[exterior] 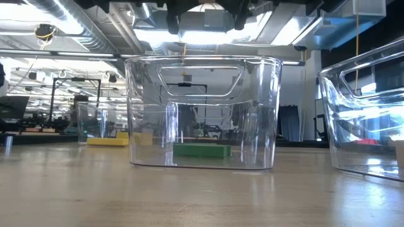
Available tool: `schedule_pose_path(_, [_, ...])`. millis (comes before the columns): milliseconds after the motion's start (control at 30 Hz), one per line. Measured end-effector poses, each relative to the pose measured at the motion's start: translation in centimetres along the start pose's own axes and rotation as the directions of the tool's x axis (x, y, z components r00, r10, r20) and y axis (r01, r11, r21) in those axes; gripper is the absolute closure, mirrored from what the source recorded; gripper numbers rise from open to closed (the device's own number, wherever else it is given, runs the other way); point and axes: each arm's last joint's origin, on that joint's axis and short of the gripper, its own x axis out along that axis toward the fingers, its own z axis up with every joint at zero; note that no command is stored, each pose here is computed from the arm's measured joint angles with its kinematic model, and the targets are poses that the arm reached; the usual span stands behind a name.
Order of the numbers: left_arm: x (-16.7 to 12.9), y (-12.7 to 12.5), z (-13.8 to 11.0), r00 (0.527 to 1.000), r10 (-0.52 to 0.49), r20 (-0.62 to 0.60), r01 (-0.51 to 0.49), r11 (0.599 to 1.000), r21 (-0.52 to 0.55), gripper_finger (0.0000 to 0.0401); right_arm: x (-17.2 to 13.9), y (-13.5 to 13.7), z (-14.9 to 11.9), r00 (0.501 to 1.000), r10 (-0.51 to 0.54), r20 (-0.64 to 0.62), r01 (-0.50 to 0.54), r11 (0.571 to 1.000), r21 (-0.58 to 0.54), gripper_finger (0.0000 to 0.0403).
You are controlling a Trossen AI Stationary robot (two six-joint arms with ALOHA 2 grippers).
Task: Sort & place blocks by color
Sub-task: Put the light brown block into the bottom transparent bin
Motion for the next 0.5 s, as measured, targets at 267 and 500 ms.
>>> schedule_pose_path(267, [-0.01, 0.01, 0.02, 1.0, 0.006, 0.003, -0.006, 1.0, 0.001, 0.0282, 0.0, -0.06, 0.03, 1.0, -0.017, 0.007, 0.017, 1.0, -0.008, 0.0269])
schedule_pose_path(500, [-0.01, 0.04, -0.03, 1.0, 0.007, -0.002, -0.007, 1.0, 0.006, 0.0227, 0.01, -0.04, 0.0, 1.0, -0.005, 0.001, 0.005, 1.0, -0.004, 0.027])
